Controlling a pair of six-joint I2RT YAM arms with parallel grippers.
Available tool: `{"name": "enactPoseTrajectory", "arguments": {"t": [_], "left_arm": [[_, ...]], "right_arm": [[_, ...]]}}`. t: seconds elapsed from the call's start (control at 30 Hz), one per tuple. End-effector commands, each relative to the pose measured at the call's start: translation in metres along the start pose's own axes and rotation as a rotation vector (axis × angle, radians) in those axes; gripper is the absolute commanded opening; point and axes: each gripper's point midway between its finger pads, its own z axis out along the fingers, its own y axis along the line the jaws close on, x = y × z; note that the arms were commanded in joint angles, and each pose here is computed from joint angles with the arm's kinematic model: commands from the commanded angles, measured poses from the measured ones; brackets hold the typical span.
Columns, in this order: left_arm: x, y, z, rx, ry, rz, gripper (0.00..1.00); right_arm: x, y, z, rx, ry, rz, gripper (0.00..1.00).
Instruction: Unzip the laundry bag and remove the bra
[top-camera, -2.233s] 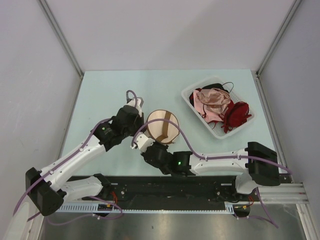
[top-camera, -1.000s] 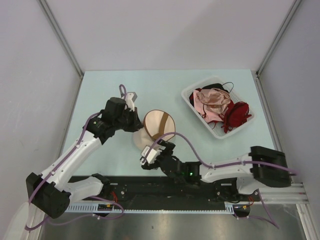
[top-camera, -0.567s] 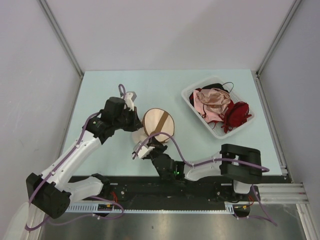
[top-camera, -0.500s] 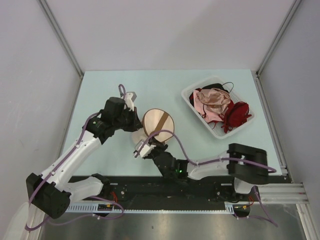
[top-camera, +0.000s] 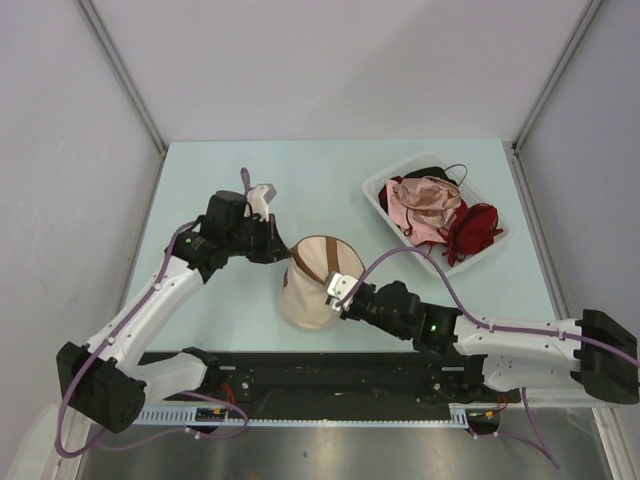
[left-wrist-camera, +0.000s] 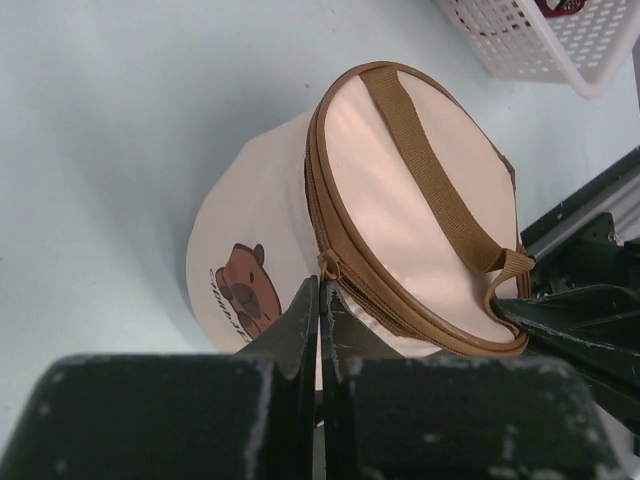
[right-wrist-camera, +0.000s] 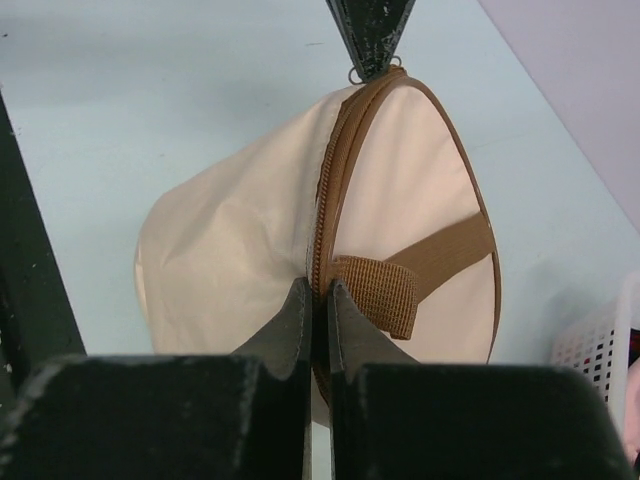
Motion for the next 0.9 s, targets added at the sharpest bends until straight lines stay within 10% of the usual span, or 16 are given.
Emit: {"name": "enactPoseTrajectory", "arguments": {"t": [0.0,0.13,0.27,0.3,0.87], "left_arm": [[-0.017,0.012,0.011,-0.009,-0.045,0.029,0.0],[-0.014,0.009,0.016,0.016,-0.033,0.023,0.0],[-0.014,0.006,0.009,0.021,-0.045,0.003,0.01],[-0.014,0.006,0.007,0.019,-0.047,-0.003,0.0],[0.006,0.006,-0.005,0.022,-0.058,-0.052,0.0]], "right_arm": [[0.019,0.012,-0.015,-0.072,0.058,-0.015,0.0],[0.017,0.005,-0.018,-0.041,0.053,0.002,0.0],[-0.009,-0.002,-0.022,-0.01,-0.018,0.075,0.89],[-0.024,-0.006,-0.021,0.009,-0.06,0.097,0.98],[-0.07,0.004,0.072,0.397,-0.083,0.407,0.89]]}}
